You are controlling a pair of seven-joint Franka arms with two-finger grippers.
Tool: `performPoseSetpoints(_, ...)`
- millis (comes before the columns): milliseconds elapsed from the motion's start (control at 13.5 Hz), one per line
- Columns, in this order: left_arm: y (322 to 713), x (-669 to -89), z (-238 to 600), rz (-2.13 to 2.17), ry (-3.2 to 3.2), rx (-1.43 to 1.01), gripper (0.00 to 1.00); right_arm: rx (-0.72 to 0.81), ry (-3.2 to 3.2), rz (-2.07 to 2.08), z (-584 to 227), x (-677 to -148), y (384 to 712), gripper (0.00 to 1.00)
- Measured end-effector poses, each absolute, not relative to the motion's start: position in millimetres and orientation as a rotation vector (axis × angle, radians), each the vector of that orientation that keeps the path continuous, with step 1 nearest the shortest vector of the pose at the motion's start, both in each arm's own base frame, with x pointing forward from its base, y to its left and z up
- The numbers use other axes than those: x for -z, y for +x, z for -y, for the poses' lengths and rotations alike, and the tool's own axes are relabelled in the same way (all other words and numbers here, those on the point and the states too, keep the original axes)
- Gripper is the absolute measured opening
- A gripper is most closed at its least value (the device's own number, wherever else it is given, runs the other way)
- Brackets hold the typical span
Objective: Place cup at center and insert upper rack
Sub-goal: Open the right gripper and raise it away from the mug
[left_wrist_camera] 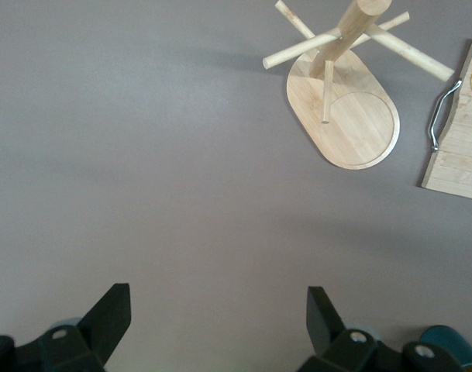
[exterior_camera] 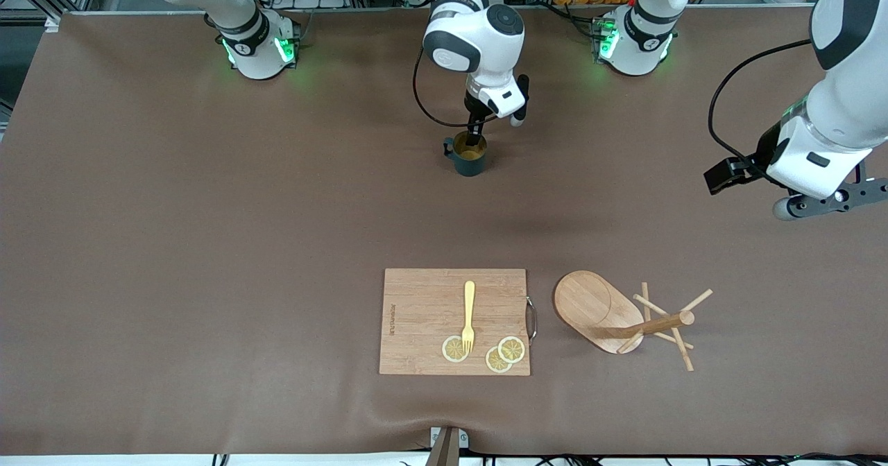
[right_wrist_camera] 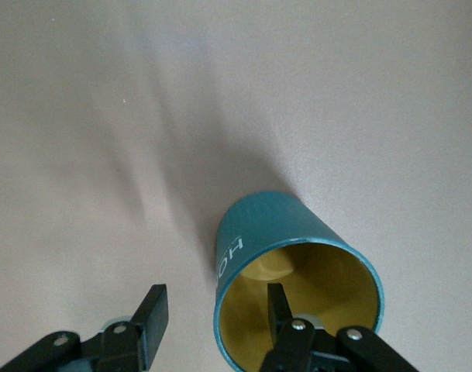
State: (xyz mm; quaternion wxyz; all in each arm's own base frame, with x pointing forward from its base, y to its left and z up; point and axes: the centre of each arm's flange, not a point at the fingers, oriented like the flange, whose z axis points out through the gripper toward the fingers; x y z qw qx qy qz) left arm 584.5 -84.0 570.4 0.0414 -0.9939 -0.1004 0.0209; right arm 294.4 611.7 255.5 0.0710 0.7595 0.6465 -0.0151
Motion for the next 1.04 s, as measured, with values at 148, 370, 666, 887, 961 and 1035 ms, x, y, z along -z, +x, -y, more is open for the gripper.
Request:
performPoseSetpoints(148, 584, -571, 90, 0.326, -3.043, -0.059, 1.0, 0.034, 2.288, -1.945, -614, -259, 296, 0.76)
performPoseSetpoints(370, 582, -572, 100, 0.376, -3.037, -0.054, 1.0, 0.017, 2.295, -1.945, -617, -265, 298, 1.0)
performPoseSetpoints(666, 582, -572, 100, 0.394, -3.05, -0.061, 1.0, -0.007, 2.312, -1.925, -619, -290, 308, 1.0)
performPoseSetpoints(887, 582, -573, 99, 0.406, -3.066, -0.07, 1.0, 0.055, 2.393, -1.818, -590, -355, 341, 1.0)
performPoseSetpoints(961, 582, -573, 100, 0.405, -3.07, -0.071, 1.0, 0.079, 2.456, -1.763, -571, -389, 357, 1.0)
performPoseSetpoints(1035, 582, -573, 102, 0.412, -3.071, -0.072, 1.0, 0.095, 2.528, -1.694, -545, -428, 378, 1.0)
